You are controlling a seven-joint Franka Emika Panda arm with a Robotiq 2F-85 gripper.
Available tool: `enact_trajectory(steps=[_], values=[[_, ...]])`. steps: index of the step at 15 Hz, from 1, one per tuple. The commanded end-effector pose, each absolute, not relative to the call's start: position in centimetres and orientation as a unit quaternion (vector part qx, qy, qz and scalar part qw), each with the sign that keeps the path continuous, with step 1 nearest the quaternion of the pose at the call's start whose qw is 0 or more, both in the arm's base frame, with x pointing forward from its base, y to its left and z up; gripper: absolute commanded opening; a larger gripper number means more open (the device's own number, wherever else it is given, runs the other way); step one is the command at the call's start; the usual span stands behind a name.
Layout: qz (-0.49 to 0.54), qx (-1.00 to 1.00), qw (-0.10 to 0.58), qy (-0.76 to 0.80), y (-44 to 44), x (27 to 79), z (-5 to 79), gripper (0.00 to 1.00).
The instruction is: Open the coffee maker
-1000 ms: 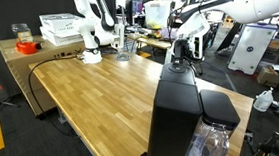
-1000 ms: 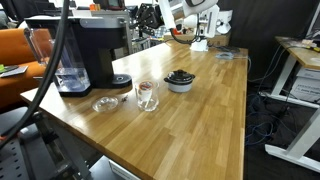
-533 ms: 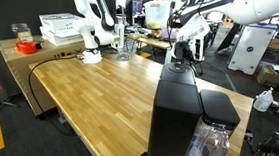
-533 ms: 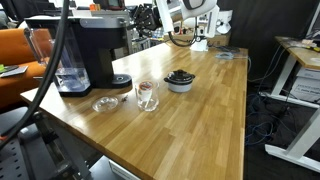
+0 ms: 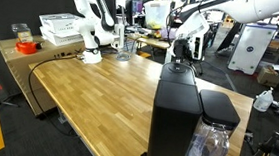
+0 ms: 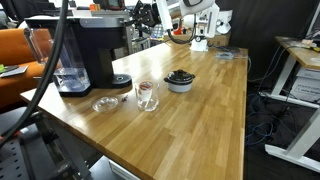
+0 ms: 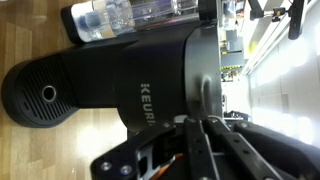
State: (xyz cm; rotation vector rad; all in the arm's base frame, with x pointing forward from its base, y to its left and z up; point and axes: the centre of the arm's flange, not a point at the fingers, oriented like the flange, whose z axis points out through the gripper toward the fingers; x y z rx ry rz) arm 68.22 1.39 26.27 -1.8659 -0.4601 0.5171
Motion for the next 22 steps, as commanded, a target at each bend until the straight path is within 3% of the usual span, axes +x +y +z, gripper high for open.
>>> enact_trajectory(steps=[1,7,15,22], values=[[0.223,-0.774,0.555,-0.209,2.0,67.9,27.4,0.00],[0.233,-0.785,0.529,-0.224,4.0,68.0,30.2,0.00],[0.219,-0.814,0.451,-0.294,12.7,66.1,42.1,0.00],[0.237,-0.826,0.398,-0.321,15.9,64.5,43.2,0.00]])
